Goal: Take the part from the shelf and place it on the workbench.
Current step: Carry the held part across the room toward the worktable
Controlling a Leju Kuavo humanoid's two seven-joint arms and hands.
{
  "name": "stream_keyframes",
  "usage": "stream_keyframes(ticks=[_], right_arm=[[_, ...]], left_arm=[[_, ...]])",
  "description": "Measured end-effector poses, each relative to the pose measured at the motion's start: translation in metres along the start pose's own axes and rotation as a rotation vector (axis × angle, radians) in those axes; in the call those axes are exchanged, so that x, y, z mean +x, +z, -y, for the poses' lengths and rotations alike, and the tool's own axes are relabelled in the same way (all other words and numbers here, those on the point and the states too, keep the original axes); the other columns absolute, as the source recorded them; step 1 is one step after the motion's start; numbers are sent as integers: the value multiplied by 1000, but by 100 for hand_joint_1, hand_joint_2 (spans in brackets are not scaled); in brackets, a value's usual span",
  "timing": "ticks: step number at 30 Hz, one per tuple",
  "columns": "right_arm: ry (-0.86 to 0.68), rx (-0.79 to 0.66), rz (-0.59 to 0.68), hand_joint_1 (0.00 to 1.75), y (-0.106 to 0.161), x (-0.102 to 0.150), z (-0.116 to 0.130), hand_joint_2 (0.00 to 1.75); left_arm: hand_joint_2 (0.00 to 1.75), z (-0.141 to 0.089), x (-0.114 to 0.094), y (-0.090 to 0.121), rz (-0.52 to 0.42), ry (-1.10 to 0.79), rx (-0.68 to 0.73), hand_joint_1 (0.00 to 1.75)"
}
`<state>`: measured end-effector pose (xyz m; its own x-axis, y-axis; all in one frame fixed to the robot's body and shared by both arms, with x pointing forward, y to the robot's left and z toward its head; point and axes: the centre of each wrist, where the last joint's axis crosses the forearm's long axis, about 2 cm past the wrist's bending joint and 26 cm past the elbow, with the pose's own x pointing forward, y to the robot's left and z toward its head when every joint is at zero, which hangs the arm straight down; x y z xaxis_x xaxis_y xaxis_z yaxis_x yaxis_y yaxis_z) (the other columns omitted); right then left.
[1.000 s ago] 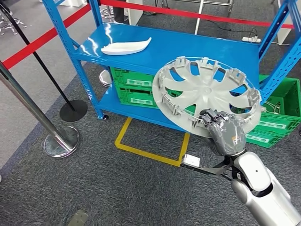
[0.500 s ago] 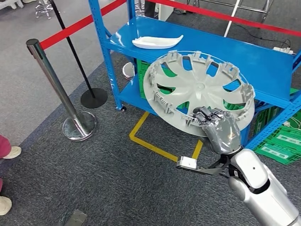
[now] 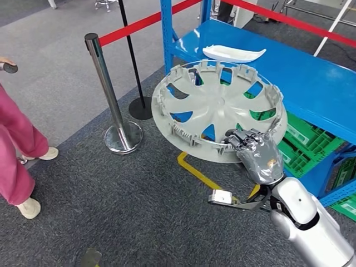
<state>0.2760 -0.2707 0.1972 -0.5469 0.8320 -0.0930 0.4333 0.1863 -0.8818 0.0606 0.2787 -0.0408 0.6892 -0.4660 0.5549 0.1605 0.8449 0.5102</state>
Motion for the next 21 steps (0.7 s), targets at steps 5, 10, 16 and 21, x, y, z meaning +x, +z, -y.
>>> stream_keyframes(ticks=[5,10,16,21], right_arm=[[1,-5,1,175,-1,0,1,175],[1,-9,-12,175,1,-1,1,175],[4,-23,-14,175,3,-1,3,175],[2,-21,-13,175,5,0,3,175]], left_arm=[[175,1,-1,1,-2,0,-2,0],[175,1,-1,1,-3,-1,-4,0],[175,1,-1,1,-3,-3,-3,0],[175,1,-3,2,-5,-5,-3,0]])
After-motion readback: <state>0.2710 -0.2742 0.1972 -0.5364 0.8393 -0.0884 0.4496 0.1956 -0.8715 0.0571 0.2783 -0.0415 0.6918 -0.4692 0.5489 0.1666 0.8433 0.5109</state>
